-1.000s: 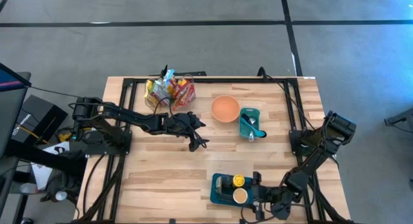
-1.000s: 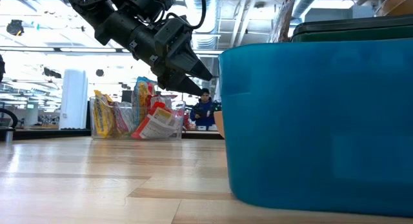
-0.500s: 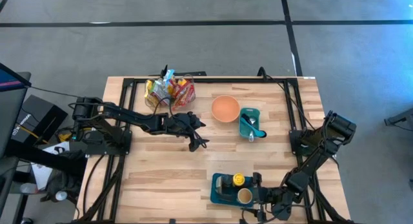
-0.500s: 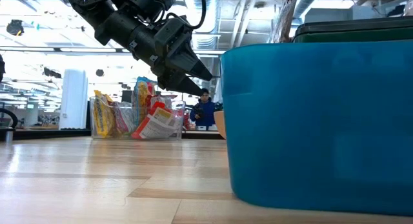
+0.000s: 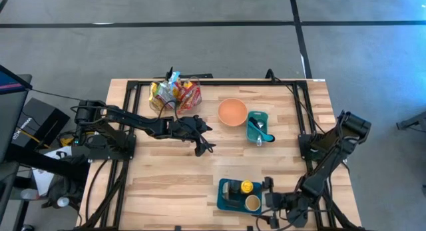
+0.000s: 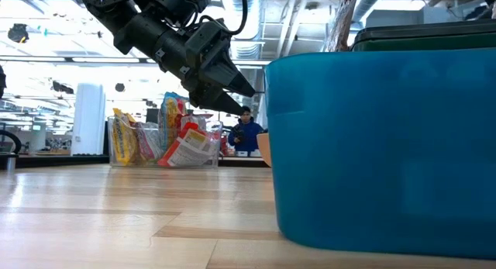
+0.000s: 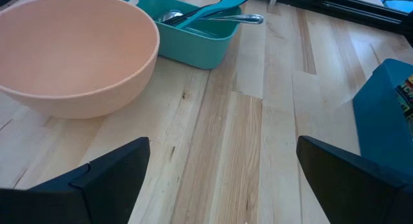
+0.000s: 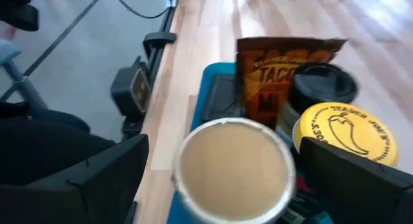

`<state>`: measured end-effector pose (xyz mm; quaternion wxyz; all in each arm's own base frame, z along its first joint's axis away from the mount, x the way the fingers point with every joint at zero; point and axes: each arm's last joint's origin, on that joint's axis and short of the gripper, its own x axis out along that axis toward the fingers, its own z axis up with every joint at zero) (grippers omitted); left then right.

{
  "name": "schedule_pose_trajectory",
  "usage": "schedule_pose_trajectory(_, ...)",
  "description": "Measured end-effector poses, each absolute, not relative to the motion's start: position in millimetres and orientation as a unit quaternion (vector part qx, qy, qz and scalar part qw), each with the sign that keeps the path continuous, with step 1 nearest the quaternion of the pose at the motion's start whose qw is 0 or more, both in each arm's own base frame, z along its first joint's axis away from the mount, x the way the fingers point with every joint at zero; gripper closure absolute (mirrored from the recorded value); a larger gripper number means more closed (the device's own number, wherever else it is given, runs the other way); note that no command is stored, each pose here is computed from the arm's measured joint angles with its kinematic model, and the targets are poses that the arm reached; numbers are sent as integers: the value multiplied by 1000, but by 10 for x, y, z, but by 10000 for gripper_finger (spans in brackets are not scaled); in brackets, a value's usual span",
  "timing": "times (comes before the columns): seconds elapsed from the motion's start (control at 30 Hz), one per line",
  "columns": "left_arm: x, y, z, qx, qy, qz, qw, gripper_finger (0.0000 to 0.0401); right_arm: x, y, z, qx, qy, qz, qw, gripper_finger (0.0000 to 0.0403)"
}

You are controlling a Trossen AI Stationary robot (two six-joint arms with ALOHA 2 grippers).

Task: Pick & Place Food Item
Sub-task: Put the gold seasoning bottle into the blue bin, then return to Home Position

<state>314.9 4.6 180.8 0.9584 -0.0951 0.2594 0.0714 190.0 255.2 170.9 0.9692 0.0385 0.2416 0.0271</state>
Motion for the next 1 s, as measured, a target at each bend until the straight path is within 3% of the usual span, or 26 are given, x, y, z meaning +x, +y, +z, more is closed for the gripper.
schedule_pose_trajectory(0.7, 3163, 46, 1833, -96, 245, 70, 962, 15, 1847, 2489, 1976, 31, 200, 22, 979, 5)
schedule_pose_trajectory(1.0, 3196, 45, 1898, -98, 209, 66, 971, 64, 1911, 2393, 2112, 21, 183, 17, 983, 5)
